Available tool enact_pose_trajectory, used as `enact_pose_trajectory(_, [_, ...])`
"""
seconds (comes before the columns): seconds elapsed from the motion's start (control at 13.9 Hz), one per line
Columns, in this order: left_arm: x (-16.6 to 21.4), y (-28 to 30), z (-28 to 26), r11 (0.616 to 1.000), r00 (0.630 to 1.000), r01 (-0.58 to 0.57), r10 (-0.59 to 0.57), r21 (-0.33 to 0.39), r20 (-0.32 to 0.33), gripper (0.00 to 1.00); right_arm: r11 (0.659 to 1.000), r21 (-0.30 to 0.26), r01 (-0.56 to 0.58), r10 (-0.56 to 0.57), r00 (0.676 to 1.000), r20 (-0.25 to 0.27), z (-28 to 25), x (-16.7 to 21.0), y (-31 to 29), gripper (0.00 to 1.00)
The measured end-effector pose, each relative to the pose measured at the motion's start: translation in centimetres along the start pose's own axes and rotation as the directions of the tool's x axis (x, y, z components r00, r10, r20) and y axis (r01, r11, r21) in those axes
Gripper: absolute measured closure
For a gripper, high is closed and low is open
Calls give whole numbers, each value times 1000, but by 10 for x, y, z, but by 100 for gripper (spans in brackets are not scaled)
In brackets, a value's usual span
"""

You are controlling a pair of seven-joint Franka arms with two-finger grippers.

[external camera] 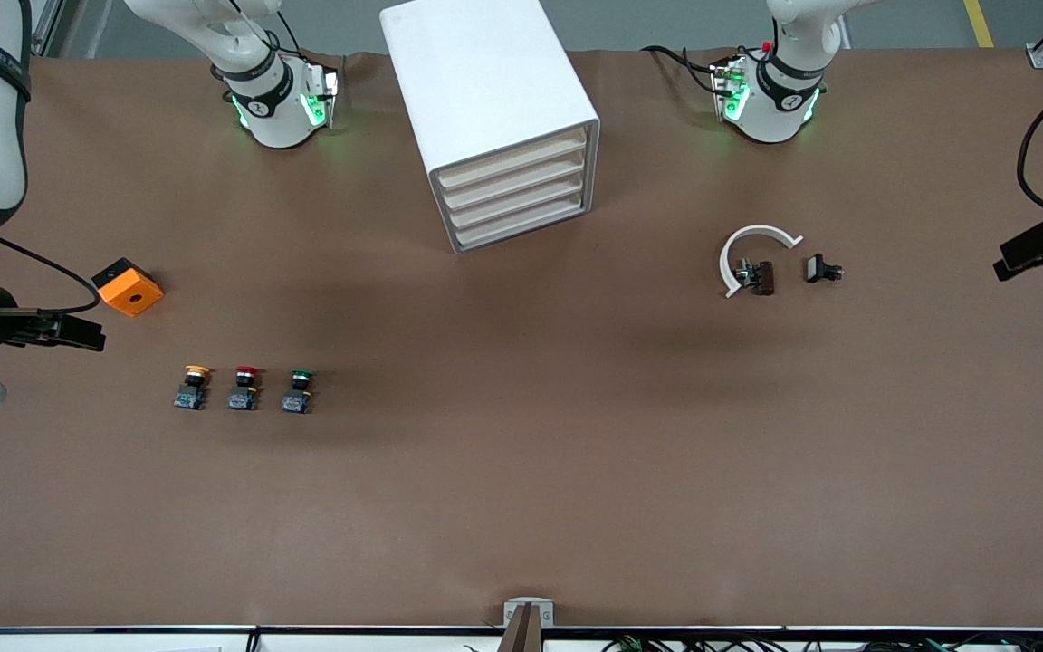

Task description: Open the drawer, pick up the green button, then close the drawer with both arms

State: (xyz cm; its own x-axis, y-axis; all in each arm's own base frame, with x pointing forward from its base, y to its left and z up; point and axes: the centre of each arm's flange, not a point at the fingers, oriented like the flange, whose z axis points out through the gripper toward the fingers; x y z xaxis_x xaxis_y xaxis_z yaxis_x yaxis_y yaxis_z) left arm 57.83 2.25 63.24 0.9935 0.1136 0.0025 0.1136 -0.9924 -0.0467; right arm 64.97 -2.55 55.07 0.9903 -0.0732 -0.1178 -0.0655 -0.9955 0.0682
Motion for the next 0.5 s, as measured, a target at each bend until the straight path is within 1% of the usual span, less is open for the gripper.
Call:
enact_pose_trajectory(0.14, [-12, 14, -1, 1000, 1000, -21, 20, 11, 6, 0, 1000, 3, -16, 16, 1000, -9, -17, -11, 3, 0])
enact_pose_trajectory(0.36, [-40, 39, 6, 998, 998, -56, 56, -1, 39, 0, 1000, 10, -25, 25, 999, -35, -42, -28, 8, 0])
enact_pose_trajectory(0.5, [-60, 45, 5, 998, 997, -69, 69, 2, 44, 0, 999, 14, -30, 31, 998, -48, -54, -38, 12, 0])
